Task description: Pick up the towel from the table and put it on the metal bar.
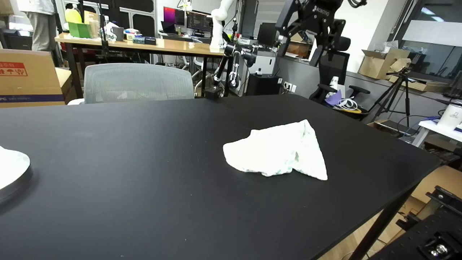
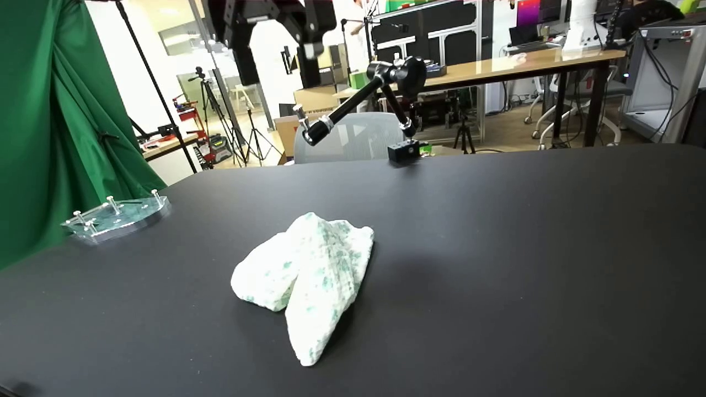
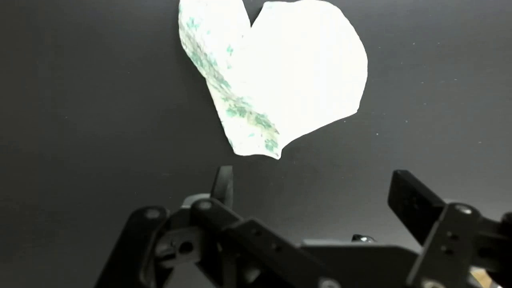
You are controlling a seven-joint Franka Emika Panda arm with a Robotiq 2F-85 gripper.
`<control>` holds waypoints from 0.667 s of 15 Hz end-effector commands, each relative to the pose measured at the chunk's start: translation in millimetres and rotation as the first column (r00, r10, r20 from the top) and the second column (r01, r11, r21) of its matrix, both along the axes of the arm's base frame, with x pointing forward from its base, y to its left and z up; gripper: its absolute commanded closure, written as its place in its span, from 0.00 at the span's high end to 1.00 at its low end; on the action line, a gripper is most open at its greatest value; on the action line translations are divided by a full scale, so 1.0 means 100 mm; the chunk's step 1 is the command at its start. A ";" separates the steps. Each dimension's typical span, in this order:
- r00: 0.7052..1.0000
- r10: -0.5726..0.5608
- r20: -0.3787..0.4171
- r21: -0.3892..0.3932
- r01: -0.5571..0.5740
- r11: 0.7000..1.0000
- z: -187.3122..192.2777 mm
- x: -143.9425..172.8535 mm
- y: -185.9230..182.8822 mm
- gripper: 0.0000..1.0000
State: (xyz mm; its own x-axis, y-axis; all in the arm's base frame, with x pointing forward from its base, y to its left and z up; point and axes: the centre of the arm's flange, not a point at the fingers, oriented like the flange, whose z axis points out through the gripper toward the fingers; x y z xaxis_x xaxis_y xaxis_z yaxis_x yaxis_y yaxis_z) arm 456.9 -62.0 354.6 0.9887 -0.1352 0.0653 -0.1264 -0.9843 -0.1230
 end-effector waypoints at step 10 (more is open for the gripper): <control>0.992 0.086 -0.089 -0.136 -0.098 0.986 -0.79 -0.19 -0.12 1.00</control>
State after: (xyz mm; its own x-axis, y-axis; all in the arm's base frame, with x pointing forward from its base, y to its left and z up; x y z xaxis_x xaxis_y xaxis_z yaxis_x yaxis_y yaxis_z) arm 454.8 -75.6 278.9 0.9989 -0.0440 0.0169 -0.0441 -0.9990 0.0055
